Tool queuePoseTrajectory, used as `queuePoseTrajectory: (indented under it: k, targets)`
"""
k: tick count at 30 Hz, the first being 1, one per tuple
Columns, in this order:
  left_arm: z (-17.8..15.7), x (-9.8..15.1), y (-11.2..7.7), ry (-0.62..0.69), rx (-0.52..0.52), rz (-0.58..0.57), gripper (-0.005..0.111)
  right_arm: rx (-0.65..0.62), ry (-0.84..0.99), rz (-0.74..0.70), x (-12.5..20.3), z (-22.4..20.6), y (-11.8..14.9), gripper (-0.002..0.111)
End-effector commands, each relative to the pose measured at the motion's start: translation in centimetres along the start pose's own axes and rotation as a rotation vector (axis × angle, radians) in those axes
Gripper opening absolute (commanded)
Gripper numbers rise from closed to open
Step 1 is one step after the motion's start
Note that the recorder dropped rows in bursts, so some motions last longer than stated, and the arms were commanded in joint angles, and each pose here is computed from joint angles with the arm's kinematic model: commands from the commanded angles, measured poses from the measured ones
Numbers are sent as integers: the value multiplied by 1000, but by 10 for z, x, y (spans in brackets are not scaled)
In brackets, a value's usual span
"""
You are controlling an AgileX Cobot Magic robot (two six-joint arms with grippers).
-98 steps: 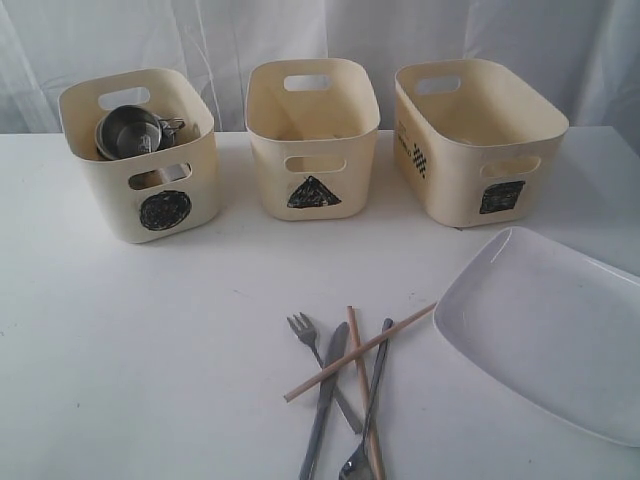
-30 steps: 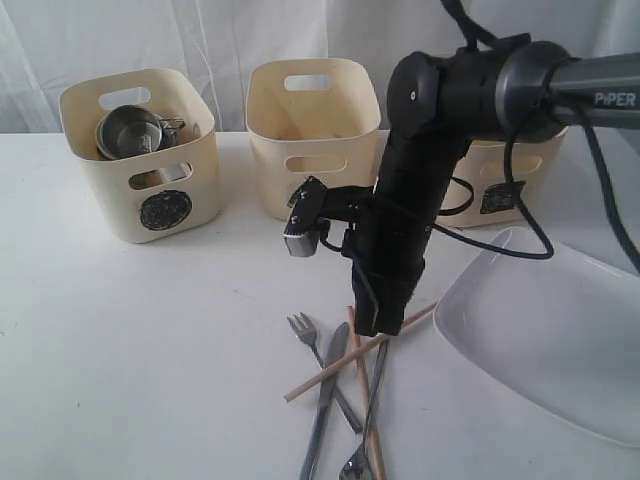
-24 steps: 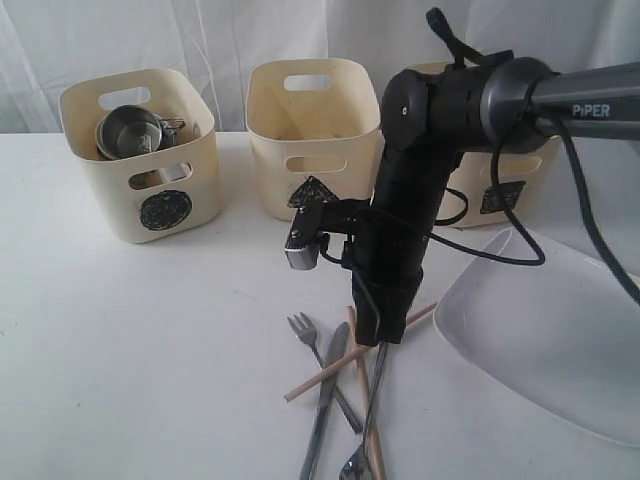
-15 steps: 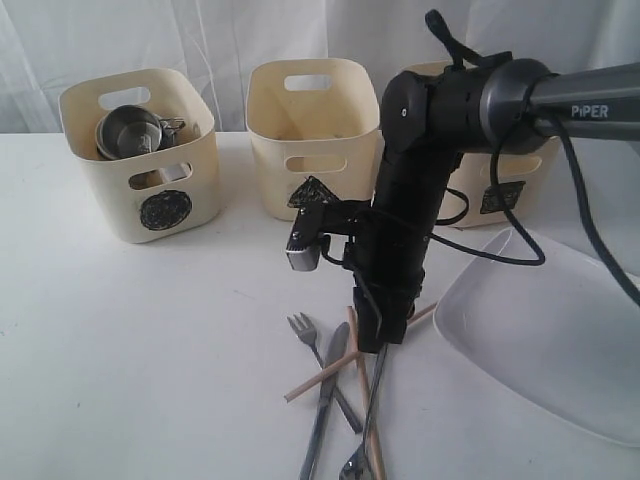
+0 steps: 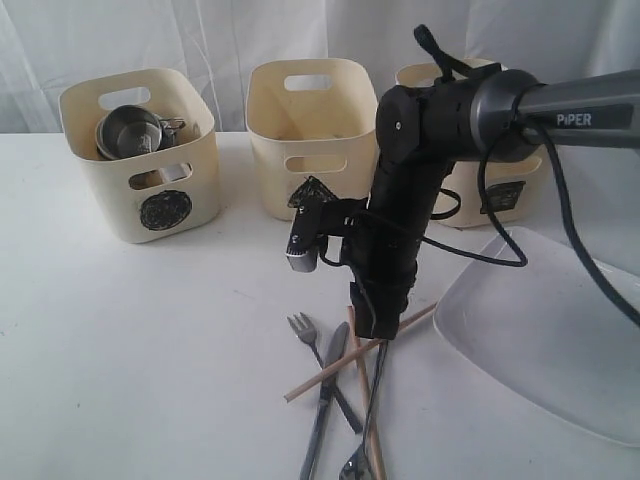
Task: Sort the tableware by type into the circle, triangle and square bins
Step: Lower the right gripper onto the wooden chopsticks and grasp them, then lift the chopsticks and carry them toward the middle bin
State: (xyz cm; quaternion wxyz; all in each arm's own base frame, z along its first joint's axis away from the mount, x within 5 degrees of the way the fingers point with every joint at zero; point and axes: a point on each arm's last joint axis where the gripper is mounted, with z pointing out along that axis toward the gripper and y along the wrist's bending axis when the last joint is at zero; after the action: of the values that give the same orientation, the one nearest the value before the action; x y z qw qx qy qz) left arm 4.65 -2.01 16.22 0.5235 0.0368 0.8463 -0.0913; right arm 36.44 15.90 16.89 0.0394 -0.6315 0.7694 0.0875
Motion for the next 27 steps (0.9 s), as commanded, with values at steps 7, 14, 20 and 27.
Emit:
queuePoseTrajectory:
  k: [7,14,20,27]
  targets:
    - [1,6,0,34,7,-2,0,-58,69,-18,6,29,-5,33]
    - [1,6,0,34,7,-2,0,-59,73,-15,7,37,-8,32]
    - [1,6,0,34,7,-2,0,-90,91,-10,9,50,-8,4]
    - [1,6,0,34,7,-2,0,-67,52,-8,4,28,-5,0]
